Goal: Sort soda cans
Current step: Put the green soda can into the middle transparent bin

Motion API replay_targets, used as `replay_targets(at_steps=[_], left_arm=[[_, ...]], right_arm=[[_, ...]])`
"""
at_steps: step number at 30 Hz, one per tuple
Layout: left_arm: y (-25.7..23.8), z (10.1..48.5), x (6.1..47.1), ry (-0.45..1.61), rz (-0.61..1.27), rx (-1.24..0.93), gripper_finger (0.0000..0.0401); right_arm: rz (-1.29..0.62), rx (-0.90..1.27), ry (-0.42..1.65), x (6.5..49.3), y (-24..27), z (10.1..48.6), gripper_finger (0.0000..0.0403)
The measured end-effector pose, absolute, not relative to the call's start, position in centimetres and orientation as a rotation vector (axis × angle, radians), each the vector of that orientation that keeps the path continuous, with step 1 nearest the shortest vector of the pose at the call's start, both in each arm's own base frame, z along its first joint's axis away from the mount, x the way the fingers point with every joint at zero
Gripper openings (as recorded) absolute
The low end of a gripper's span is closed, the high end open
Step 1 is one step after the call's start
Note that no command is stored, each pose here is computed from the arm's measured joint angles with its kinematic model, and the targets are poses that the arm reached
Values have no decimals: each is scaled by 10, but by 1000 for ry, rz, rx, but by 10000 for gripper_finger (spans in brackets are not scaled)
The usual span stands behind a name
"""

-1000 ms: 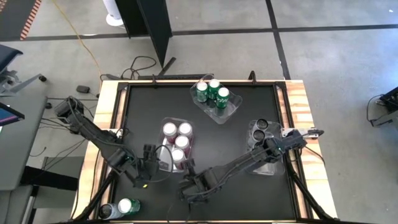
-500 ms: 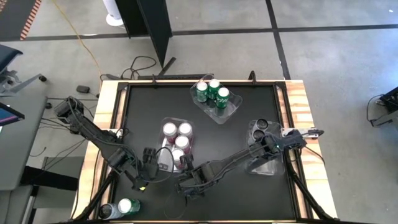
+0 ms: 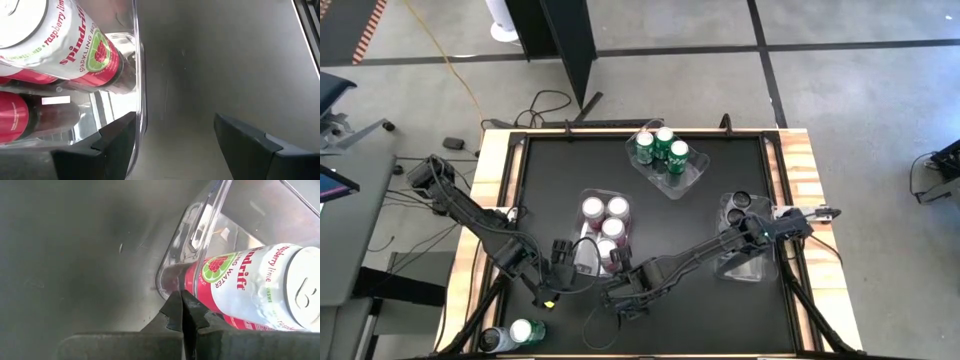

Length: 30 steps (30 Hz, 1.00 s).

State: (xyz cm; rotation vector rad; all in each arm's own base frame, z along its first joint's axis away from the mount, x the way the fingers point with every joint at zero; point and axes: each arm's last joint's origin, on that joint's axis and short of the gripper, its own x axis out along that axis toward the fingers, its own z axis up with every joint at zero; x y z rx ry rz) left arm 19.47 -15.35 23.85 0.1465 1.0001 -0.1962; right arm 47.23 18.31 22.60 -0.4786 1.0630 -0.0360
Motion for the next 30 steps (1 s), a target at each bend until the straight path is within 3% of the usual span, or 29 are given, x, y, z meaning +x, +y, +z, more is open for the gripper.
replay_targets(at_steps=[23, 30], left_arm=[[-154, 245, 199, 896, -161, 176, 258], [-150, 278, 192, 855, -158, 166, 258]], right_arm=[[7, -536, 1109, 465, 190, 224, 9], [50, -567, 1119, 457, 206, 222, 47]])
